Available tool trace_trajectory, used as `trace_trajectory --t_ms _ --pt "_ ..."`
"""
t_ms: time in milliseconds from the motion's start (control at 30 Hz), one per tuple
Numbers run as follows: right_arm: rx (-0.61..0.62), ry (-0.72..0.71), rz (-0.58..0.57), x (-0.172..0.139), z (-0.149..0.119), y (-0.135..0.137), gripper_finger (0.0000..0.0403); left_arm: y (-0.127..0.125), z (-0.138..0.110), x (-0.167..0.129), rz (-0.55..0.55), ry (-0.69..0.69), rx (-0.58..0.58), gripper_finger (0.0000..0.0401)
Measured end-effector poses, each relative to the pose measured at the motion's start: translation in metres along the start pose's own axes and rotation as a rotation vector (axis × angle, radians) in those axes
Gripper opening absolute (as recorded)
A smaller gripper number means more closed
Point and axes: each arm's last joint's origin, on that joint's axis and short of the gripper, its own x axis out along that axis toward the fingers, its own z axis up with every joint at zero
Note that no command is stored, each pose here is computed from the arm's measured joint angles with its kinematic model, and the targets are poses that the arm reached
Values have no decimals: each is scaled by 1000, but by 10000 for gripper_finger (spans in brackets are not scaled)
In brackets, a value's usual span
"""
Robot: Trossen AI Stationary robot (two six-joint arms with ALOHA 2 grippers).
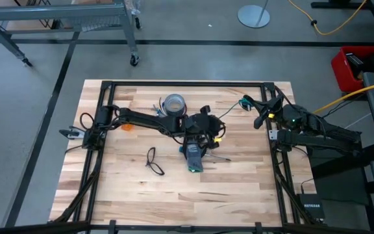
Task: Coil cords
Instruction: Coil the green wire on the black spool
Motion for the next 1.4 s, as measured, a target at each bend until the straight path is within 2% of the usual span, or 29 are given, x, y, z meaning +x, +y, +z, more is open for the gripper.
trace_trajectory --t_ms 133,233,400,933,1233,1400 --pt "0 0 0 0 0 0 1 -4 13 -3 6 -122 66 62" --pt "0 0 0 0 0 0 1 -1 18 -4 63 -170 89 62" --pt "-3 2 20 0 0 1 1 9 18 -2 162 -157 109 62" --pt "0 -4 45 0 1 1 1 15 18 0 174 -153 96 62" --pt "0 3 111 0 1 3 1 15 17 0 174 -152 91 62" --pt "0 4 114 0 1 3 1 16 17 0 175 -152 84 33"
